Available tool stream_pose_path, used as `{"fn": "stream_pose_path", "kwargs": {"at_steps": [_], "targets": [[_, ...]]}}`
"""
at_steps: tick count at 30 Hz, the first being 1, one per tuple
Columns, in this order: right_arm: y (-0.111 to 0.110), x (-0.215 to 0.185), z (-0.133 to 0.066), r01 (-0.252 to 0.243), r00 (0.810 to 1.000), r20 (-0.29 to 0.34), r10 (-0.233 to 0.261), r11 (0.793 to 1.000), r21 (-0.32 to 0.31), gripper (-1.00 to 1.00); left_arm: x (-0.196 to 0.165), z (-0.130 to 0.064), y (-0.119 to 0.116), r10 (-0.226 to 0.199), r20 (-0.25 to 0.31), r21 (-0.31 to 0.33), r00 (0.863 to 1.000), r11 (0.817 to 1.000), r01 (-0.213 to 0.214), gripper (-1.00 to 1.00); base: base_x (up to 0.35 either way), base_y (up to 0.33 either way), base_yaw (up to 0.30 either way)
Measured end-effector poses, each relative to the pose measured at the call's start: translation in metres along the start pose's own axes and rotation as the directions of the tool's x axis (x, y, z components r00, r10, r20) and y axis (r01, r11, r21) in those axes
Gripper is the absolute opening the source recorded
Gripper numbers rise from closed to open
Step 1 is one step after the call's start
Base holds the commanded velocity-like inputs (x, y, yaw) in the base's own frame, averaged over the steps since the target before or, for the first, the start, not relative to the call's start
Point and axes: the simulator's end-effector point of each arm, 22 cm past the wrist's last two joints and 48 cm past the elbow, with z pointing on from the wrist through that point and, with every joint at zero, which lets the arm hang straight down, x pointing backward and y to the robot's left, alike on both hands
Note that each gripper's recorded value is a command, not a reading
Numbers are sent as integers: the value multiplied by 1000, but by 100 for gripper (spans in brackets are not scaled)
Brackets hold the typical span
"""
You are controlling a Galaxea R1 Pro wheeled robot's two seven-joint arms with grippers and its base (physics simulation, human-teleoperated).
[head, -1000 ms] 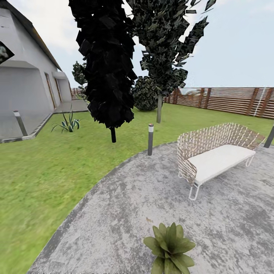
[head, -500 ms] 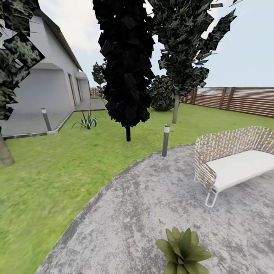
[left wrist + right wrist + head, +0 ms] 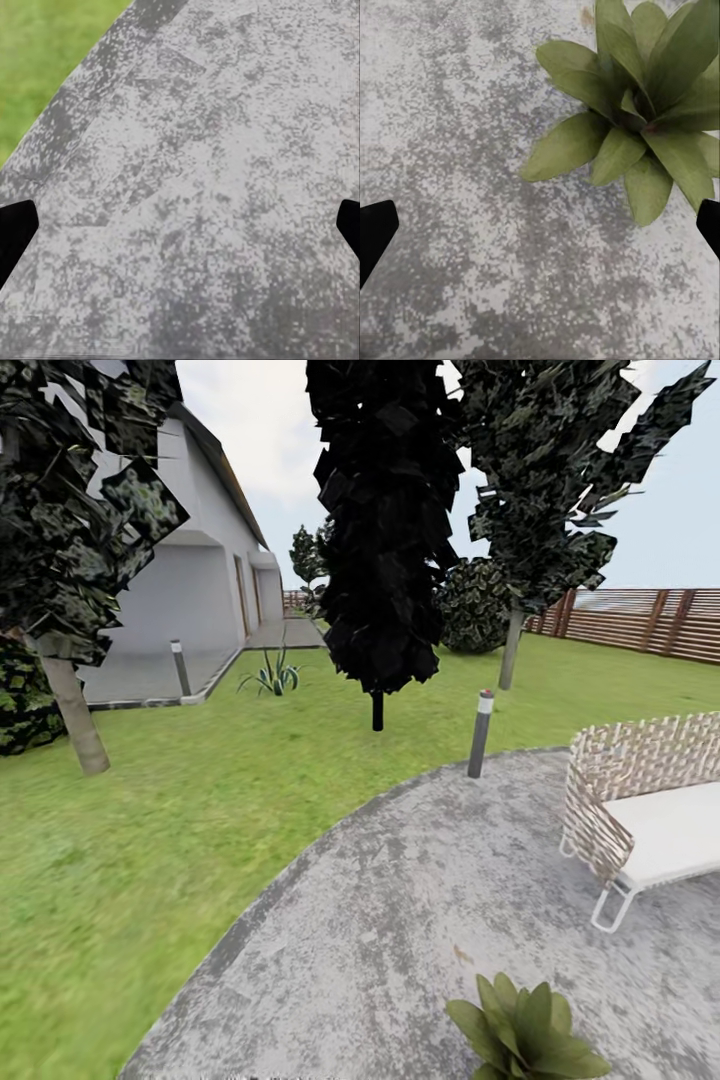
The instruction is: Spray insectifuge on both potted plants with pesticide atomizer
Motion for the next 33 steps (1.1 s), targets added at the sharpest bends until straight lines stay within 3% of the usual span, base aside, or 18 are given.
{"fn": "stream_pose_path", "kwargs": {"at_steps": [20,33], "targets": [[0,1,0,1,1000,-2,-1,1000,0,100,1,0,-1,-2,-1,-1,1000,1000,2,100,-23,291,281],[0,1,0,1,1000,-2,-1,1000,0,100,1,0,-1,1,-2,0,1000,1000,-1,100,0,42,281]]}}
